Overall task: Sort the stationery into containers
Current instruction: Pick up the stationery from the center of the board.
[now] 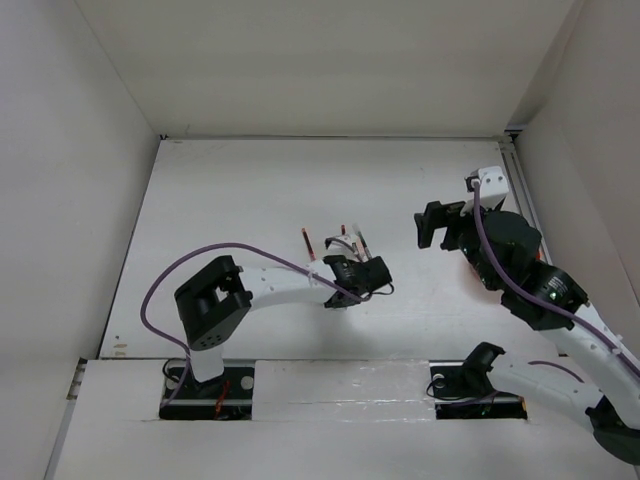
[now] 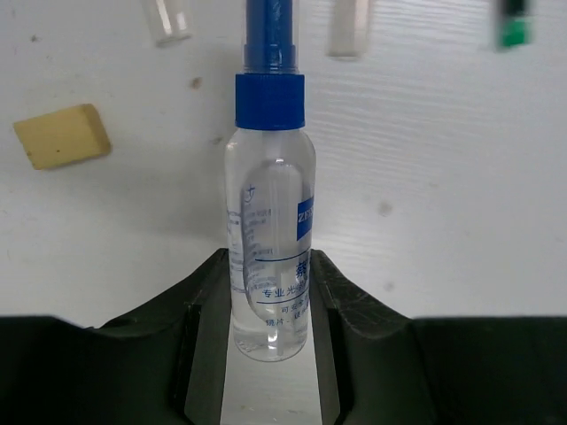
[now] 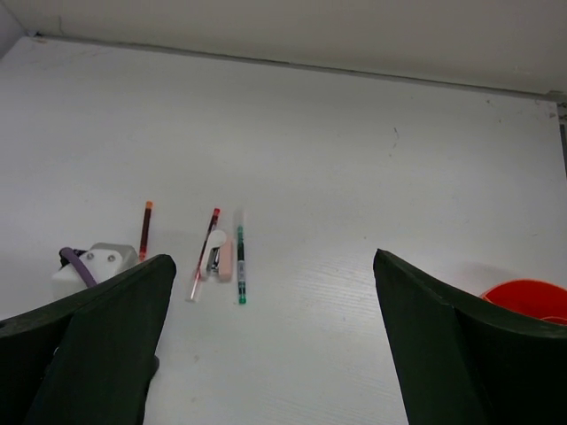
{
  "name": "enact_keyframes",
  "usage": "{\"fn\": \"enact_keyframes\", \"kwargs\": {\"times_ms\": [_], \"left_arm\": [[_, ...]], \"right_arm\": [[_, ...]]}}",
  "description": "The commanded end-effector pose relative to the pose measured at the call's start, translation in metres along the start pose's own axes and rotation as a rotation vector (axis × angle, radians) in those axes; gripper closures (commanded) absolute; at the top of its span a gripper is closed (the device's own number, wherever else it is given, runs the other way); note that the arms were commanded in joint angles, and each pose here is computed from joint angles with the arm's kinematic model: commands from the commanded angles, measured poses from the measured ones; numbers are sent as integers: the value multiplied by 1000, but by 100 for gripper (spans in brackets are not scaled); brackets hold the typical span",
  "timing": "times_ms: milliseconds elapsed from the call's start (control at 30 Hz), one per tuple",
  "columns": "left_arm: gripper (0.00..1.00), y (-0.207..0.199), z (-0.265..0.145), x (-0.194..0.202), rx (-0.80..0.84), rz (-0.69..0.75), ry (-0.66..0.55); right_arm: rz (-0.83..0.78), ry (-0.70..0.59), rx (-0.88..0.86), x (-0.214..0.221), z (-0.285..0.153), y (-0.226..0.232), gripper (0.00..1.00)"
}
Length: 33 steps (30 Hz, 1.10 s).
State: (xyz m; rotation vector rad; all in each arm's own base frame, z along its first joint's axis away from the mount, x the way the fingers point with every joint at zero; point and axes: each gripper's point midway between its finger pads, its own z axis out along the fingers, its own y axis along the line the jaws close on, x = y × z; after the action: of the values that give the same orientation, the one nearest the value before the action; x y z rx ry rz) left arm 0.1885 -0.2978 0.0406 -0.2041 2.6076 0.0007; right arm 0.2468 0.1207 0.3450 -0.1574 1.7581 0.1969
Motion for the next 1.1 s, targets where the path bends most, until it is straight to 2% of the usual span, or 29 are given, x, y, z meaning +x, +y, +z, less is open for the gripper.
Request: {"fn": "enact_keyframes", "kwargs": {"times_ms": [0, 133, 200, 267, 300, 367, 433, 467, 533, 600, 800, 900, 1067], "left_arm": [[100, -20, -53, -38, 58, 50, -195], [100, -35, -93, -54, 175, 88, -299], [100, -43, -115, -70, 283, 89, -349], [100, -44, -119, -69, 359, 129, -370], [100, -54, -145, -85, 476, 130, -434], [100, -54, -153, -80, 585, 184, -456], [100, -61, -194, -98, 764, 146, -546], [100, -62, -204, -99, 812, 204, -581], [100, -61, -224, -104, 891, 212, -628], [100, -62, -231, -106, 915, 257, -655], [100, -65, -255, -110, 1005, 297, -717], [100, -66, -263, -112, 1037, 299, -742], [100, -70, -270, -111, 1075, 312, -760]], "right_arm": [[86, -108, -52, -27, -5, 4, 0], [156, -207, -104, -48, -19, 1, 0], [177, -261, -113, -58, -29, -4, 0], [197, -292, -133, -64, -34, -4, 0], [195, -292, -138, -64, -34, -4, 0], [182, -285, -210, -66, -35, 9, 0], [165, -259, -282, -68, -29, 25, 0], [185, -234, -324, -64, -27, 34, 0], [189, -221, -449, -63, -28, 58, 1], [215, -259, -529, -69, -30, 72, 1], [260, -175, -658, -45, -20, 100, 2], [257, -190, -752, -45, -24, 115, 4], [283, -142, -766, -35, -16, 122, 5]]}}
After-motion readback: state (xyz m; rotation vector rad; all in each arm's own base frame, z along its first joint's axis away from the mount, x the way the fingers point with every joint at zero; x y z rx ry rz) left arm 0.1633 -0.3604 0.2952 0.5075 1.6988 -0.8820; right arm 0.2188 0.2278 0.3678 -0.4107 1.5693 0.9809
